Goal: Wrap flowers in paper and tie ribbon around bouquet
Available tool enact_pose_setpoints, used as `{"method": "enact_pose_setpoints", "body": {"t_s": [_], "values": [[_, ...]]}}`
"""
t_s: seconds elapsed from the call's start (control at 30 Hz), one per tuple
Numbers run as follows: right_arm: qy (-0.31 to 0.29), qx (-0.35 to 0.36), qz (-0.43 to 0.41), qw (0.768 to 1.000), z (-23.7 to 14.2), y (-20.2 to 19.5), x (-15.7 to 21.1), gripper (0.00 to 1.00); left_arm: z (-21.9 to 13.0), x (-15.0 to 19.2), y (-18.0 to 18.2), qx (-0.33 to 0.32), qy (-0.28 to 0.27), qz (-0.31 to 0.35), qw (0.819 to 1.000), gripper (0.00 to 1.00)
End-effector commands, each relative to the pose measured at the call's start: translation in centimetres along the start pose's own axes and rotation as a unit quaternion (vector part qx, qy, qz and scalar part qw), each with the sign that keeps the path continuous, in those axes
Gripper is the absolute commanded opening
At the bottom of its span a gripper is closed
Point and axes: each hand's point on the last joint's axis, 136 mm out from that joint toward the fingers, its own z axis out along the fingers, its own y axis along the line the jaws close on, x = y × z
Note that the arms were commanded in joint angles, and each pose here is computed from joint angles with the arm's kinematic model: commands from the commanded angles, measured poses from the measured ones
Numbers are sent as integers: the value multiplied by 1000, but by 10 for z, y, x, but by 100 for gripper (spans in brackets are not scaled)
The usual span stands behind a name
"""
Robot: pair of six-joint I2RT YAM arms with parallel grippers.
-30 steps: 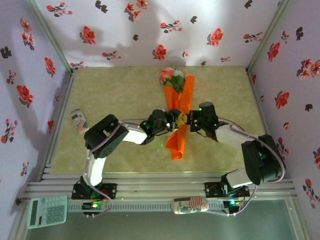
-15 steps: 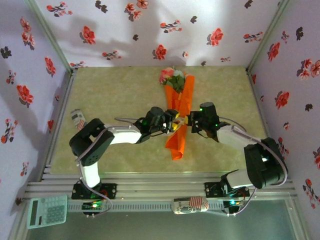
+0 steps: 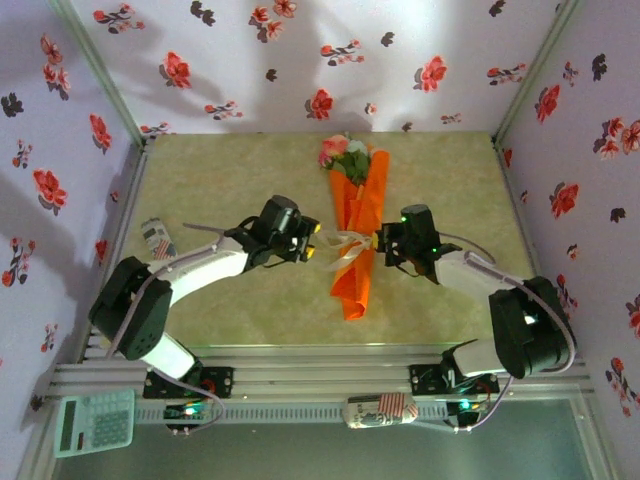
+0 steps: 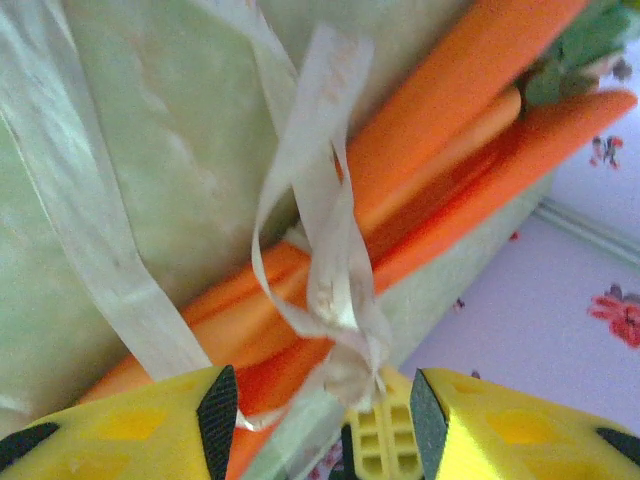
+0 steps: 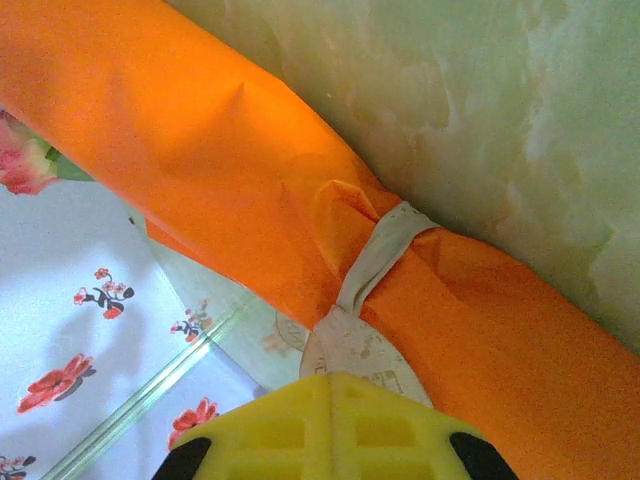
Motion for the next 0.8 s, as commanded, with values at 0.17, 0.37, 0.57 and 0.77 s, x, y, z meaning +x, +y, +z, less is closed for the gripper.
{"method": "enact_pose_setpoints", "body": {"t_s": [0.17, 0.37, 0.57, 0.77], "values": [[-15, -12, -25, 1000, -10, 12, -4, 0, 25, -26, 12, -47, -3, -53, 998, 53], [-16, -13, -35, 999, -12, 15, -4, 0, 17, -34, 8, -123, -17, -26, 992, 55], [-14, -13, -36, 999, -12, 15, -3, 0, 40, -25, 9, -145, 15, -1, 989, 56], [-13, -15, -36, 999, -11, 16, -3, 0, 66, -27, 1, -165, 38, 67, 983, 55]]}}
